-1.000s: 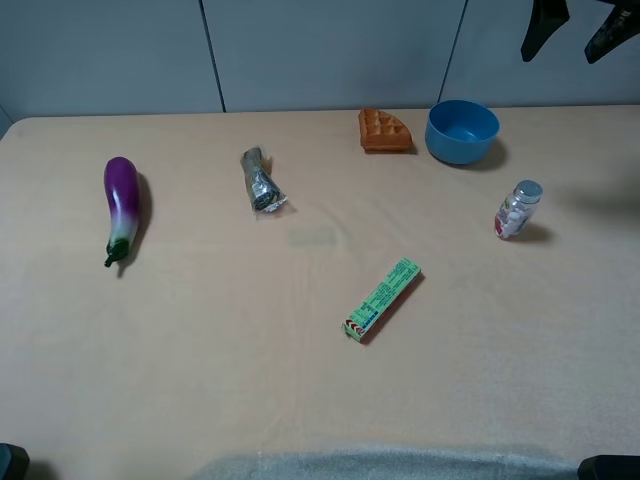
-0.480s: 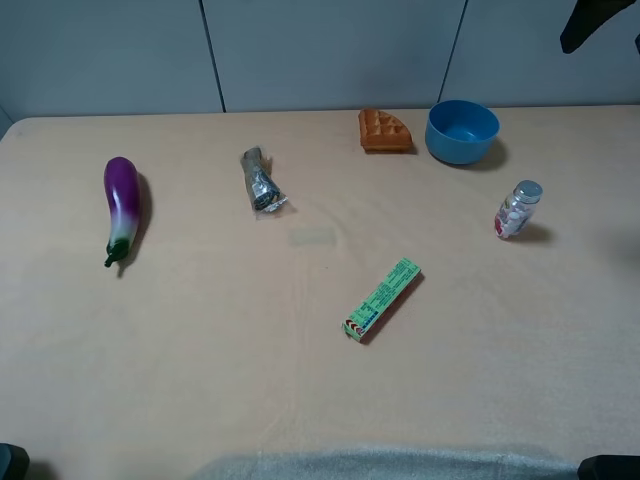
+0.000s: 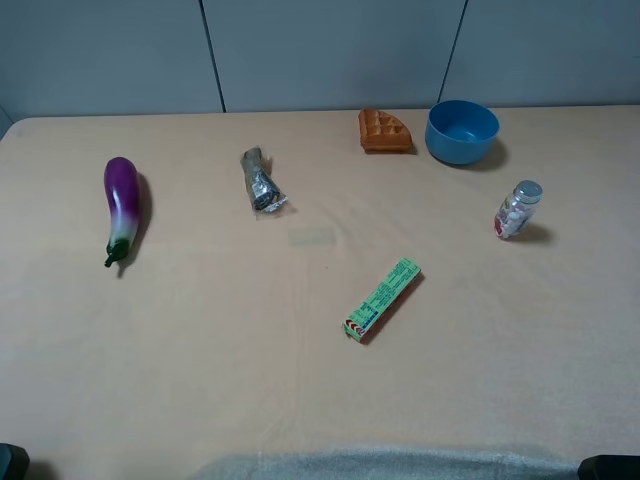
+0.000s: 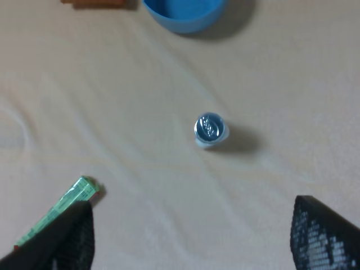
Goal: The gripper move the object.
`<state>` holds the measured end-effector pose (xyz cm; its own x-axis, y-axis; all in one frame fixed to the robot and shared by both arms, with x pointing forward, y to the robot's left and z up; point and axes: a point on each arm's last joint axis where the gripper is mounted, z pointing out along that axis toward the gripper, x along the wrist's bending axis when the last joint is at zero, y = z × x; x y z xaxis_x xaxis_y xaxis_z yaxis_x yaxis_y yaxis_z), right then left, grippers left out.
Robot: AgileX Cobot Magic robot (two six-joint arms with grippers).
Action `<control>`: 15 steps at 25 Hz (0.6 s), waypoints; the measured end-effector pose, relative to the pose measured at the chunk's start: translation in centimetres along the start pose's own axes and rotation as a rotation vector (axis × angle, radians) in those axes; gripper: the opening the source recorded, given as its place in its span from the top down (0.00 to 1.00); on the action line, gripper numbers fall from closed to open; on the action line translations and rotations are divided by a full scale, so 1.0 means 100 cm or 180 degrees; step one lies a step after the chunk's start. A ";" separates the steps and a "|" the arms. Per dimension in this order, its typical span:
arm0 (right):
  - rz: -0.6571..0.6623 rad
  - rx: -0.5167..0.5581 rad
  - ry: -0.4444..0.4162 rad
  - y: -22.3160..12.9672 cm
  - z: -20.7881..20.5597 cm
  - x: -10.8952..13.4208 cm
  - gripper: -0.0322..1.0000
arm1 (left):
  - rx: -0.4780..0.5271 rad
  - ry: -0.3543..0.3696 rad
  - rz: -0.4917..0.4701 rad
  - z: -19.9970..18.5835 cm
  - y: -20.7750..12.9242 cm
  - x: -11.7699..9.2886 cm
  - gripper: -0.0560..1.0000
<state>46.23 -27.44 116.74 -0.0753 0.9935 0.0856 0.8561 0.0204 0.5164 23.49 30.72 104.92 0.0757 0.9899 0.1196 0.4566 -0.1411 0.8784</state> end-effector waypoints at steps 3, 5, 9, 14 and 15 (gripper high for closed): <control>-0.0007 -0.0163 0.0021 -0.018 -0.020 0.001 0.45 | 0.0000 0.0000 0.0000 0.000 0.000 0.000 0.02; -0.0014 -0.0286 0.0034 -0.033 -0.034 0.001 0.45 | 0.0000 0.0000 0.0000 0.000 0.000 0.000 0.02; -0.0030 -0.0502 0.0047 -0.064 -0.055 0.002 0.44 | 0.0000 0.0000 0.0000 0.000 0.000 0.000 0.02; -0.0002 -0.0643 0.0065 -0.104 -0.064 0.001 0.32 | 0.0000 0.0000 0.0000 0.000 0.000 0.000 0.02; 0.0010 -0.0666 0.0068 -0.112 -0.064 0.000 0.31 | 0.0000 0.0000 0.0000 0.000 0.000 0.000 0.02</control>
<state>33.34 -28.37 116.44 -0.0855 0.9909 0.1043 0.7316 -0.0086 0.6817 23.49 30.72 104.92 0.0757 0.9899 0.1196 0.4566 -0.1411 0.8784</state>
